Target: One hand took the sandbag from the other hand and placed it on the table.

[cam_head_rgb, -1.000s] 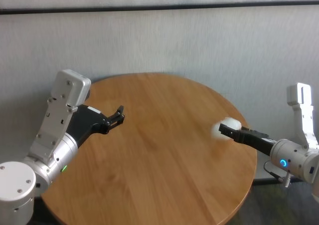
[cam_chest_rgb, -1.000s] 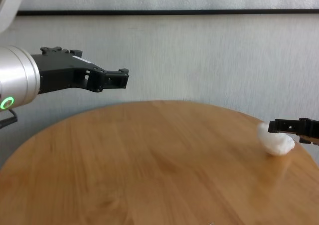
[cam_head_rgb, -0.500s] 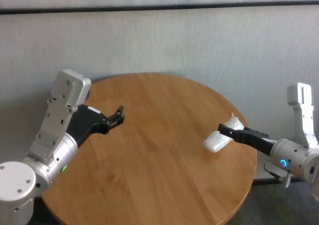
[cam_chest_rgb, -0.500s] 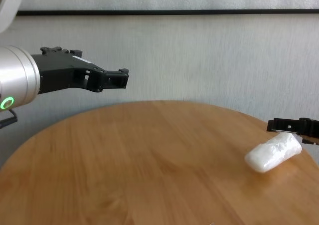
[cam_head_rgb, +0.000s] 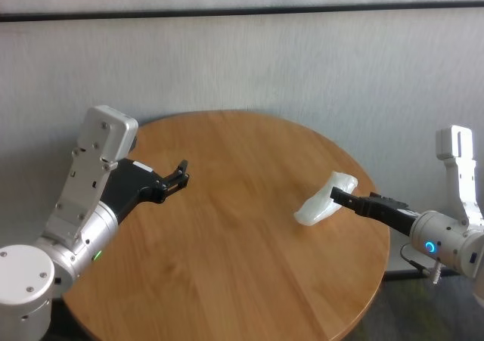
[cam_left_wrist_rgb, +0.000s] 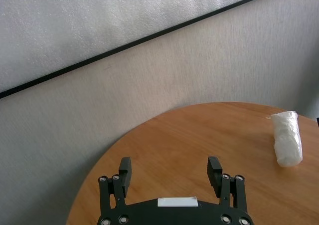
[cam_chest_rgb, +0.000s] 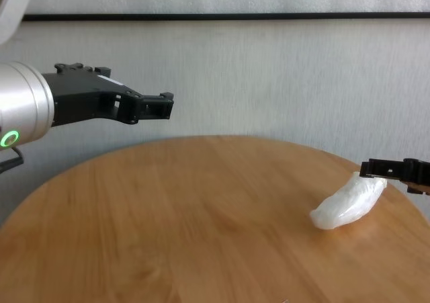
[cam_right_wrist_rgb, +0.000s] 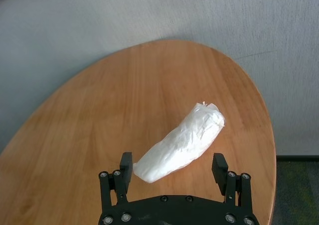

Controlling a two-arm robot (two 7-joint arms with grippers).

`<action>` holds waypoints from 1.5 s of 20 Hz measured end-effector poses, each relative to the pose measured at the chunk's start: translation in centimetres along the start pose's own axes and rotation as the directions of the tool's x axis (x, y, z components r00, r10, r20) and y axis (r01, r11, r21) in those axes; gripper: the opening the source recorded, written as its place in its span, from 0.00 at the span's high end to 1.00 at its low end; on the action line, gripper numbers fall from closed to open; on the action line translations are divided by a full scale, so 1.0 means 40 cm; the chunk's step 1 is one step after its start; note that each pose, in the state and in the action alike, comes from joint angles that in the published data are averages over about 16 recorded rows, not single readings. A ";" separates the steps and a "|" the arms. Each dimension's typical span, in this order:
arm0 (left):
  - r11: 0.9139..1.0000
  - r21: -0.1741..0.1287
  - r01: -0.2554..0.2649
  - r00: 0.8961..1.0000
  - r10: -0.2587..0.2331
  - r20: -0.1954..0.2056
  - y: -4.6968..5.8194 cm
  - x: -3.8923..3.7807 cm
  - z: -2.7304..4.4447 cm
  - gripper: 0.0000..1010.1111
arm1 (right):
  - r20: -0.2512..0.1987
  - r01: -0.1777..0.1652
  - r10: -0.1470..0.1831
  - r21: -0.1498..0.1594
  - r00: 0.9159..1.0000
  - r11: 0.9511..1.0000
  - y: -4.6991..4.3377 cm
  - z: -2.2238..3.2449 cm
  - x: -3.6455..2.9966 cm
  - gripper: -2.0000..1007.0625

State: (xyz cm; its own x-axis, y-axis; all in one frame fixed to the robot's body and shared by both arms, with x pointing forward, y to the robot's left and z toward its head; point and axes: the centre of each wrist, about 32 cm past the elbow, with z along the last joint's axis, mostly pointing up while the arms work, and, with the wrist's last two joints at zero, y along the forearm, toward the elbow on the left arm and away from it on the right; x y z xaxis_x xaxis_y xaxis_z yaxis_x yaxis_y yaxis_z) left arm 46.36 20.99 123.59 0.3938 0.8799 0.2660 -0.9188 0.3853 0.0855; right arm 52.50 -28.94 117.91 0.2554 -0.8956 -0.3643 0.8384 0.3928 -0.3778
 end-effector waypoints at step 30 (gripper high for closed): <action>1.000 0.000 0.000 1.000 0.000 0.000 0.000 0.000 0.000 0.01 | 0.122 -0.147 0.145 0.002 0.982 0.989 0.042 0.048 -0.082 0.01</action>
State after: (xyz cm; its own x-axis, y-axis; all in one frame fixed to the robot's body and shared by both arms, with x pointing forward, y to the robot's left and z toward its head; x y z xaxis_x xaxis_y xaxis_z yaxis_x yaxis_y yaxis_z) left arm 46.36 20.99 123.58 0.3938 0.8799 0.2660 -0.9188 0.3853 0.0855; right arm 53.97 -25.74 120.11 0.4315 -0.8478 -0.3084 0.7929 0.5194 -0.3186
